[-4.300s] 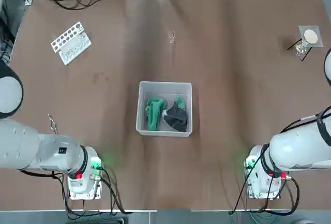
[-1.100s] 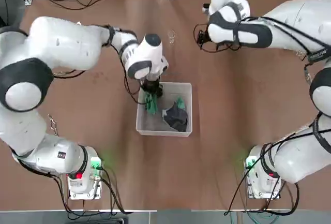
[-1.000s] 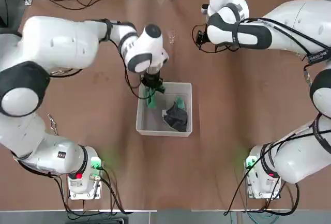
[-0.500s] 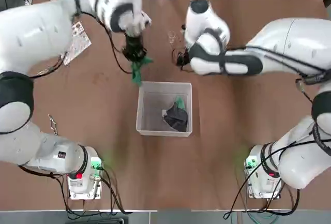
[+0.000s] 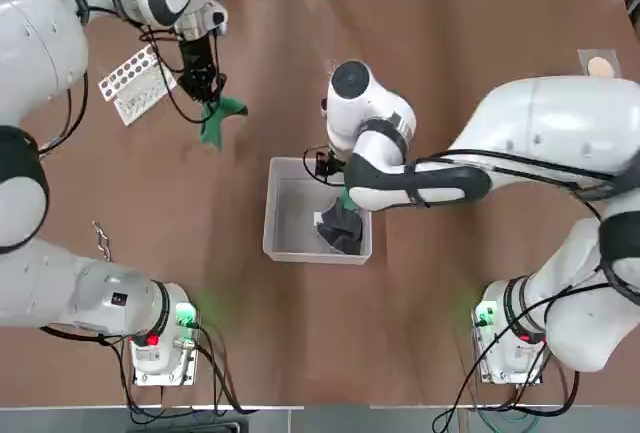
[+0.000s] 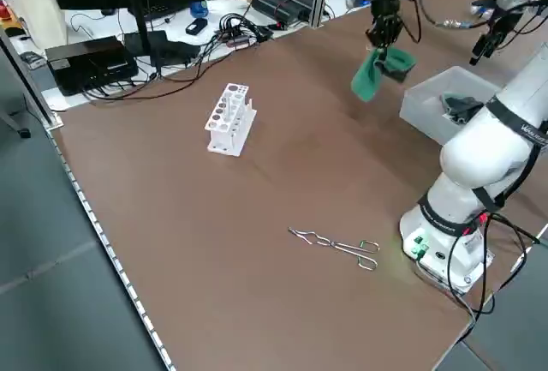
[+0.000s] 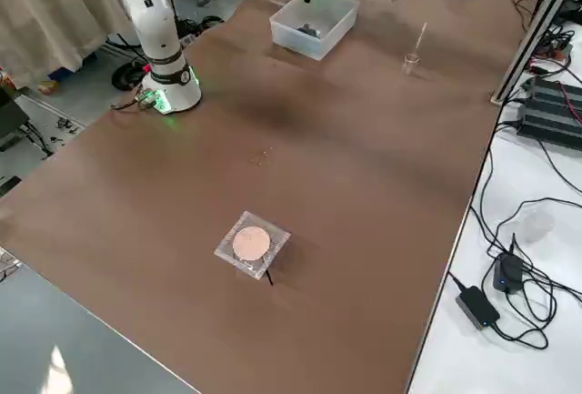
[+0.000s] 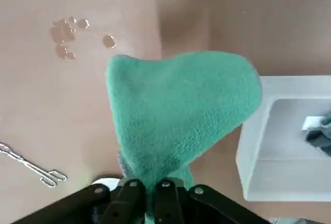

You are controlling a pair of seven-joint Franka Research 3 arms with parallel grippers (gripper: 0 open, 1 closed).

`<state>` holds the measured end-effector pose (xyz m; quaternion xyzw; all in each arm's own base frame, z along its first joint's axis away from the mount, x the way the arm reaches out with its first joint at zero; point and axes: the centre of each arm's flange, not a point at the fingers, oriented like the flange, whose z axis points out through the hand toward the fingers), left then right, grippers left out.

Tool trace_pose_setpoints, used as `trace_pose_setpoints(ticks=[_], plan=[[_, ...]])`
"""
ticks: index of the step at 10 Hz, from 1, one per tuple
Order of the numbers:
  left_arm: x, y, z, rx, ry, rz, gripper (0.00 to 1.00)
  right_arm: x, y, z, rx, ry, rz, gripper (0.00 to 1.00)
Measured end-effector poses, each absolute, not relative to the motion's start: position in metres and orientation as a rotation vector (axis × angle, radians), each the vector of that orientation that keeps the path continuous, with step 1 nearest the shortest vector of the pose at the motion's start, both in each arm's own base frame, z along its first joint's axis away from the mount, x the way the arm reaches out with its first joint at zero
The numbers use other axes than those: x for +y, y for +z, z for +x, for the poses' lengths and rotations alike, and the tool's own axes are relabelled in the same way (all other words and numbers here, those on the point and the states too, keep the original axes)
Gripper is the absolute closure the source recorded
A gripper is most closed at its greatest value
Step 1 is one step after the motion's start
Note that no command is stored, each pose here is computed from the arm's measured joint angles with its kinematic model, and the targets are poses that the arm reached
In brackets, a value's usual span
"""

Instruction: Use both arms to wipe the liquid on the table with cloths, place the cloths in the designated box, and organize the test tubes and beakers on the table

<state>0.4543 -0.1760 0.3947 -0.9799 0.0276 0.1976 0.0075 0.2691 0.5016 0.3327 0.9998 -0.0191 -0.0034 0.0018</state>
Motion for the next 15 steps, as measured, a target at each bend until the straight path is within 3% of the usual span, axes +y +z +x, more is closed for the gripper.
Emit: trace_pose_setpoints(ticks=[4, 8, 11, 13, 15], plan=[[-0.144, 0.298, 0.473, 0.018, 0.636, -3.077, 0.94, 0.508, 0.235, 0.261, 0.027, -0.039, 3.042, 0.0], [-0.114, 0.212, 0.49, 0.057, 0.646, -3.051, 0.94, 0.506, 0.201, 0.262, 0.026, -0.038, 3.024, 0.0], [-0.068, 0.182, 0.492, -0.017, 0.698, -3.004, 0.94, 0.511, 0.19, 0.259, 0.036, -0.045, 3.017, 0.04], [-0.026, 0.175, 0.488, -0.064, 0.719, -2.964, 0.94, 0.513, 0.189, 0.259, 0.004, -0.042, 3.018, 0.16], [0.022, 0.168, 0.478, -0.091, 0.744, -2.904, 0.94, 0.514, 0.191, 0.261, -0.049, -0.034, 3.02, 0.46]])
